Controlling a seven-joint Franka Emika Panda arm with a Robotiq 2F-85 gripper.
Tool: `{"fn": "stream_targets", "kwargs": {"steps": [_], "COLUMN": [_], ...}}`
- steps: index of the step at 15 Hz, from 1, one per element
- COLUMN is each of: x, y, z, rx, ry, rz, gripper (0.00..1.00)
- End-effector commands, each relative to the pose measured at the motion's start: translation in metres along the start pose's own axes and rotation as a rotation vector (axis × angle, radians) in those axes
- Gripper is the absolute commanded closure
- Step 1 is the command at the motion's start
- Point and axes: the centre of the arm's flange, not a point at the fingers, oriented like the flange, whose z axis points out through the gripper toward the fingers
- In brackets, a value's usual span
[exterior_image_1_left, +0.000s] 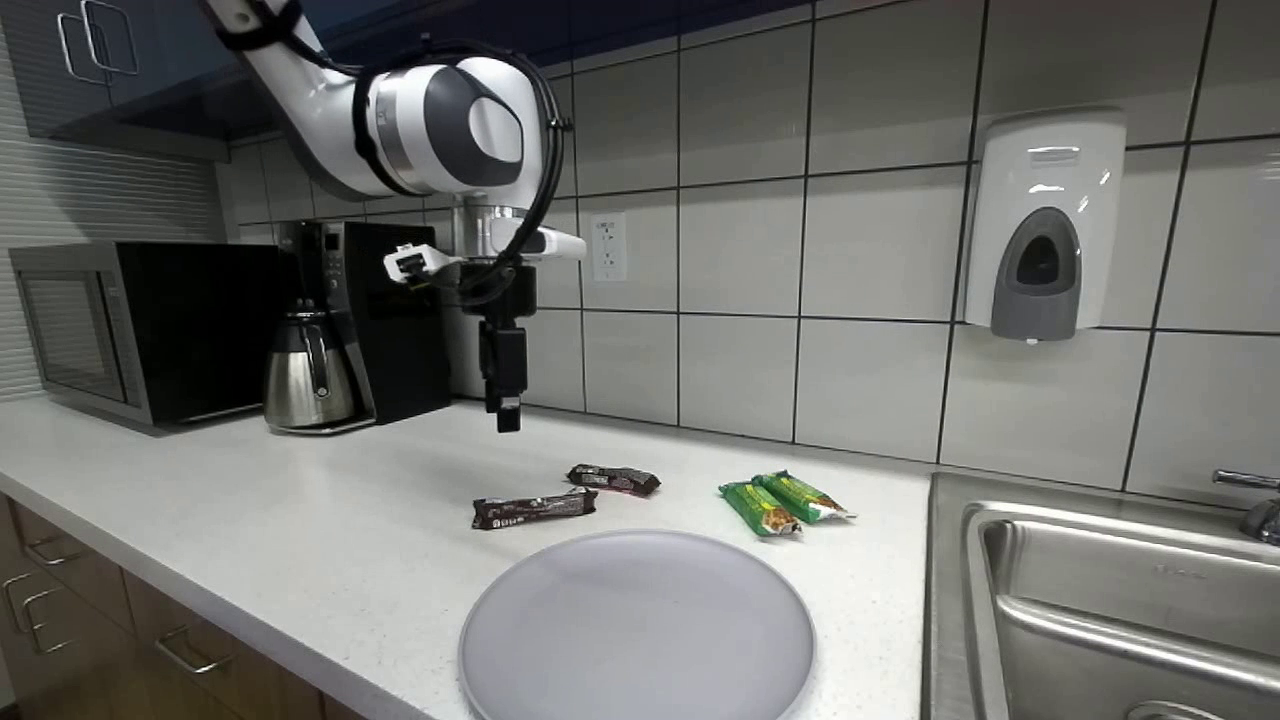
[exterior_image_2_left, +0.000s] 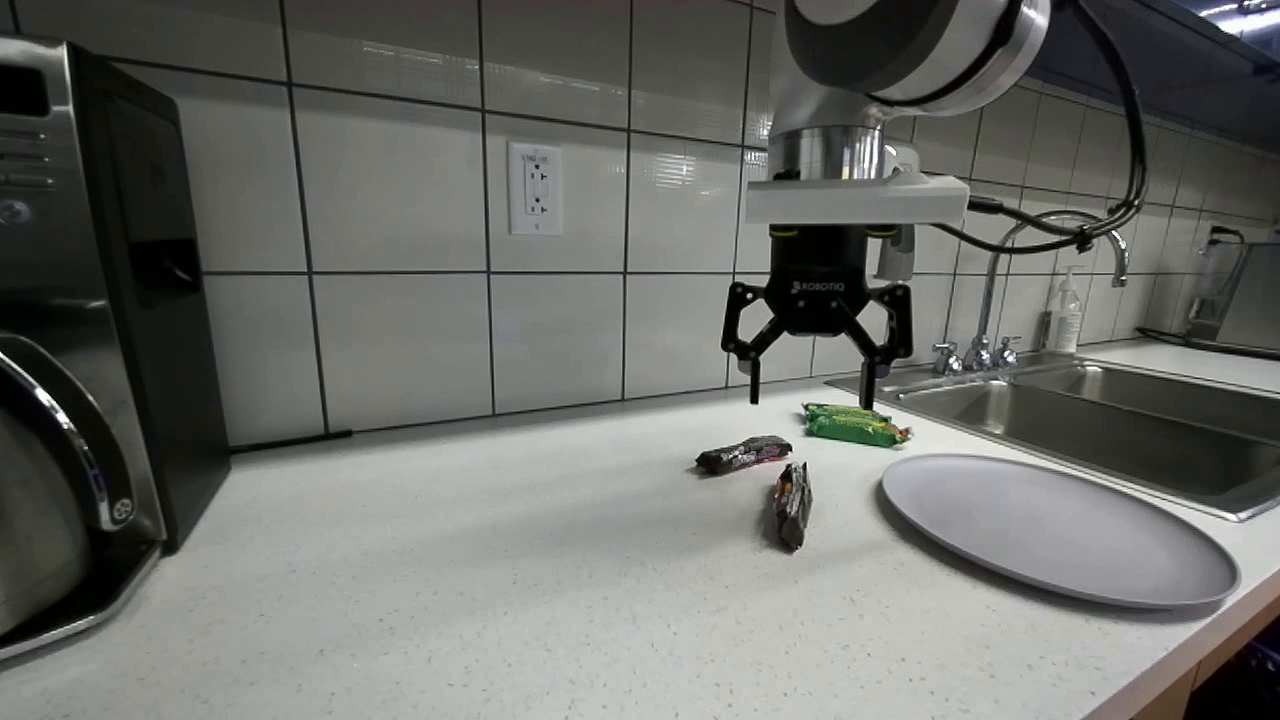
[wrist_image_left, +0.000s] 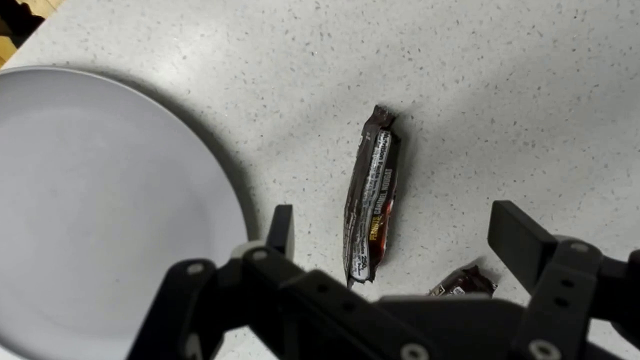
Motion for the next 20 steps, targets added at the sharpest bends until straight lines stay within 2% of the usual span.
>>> {"fn": "stream_targets", "kwargs": {"steps": [1,6,12,20], "x": [0.015,0.024,0.029,0.040], "y": [-0.014,-0.023,-0.032,-0.017], "z": [0.010,0.028,0.051,0.072], "rx": [-0.011,-0.007,-0.005,-0.005], "ry": [0.008,0.007,0.060,0.057], "rz": [0.023,0.036,0.073,0.131], "gripper": [0.00,0.00,0.00,0.00]}}
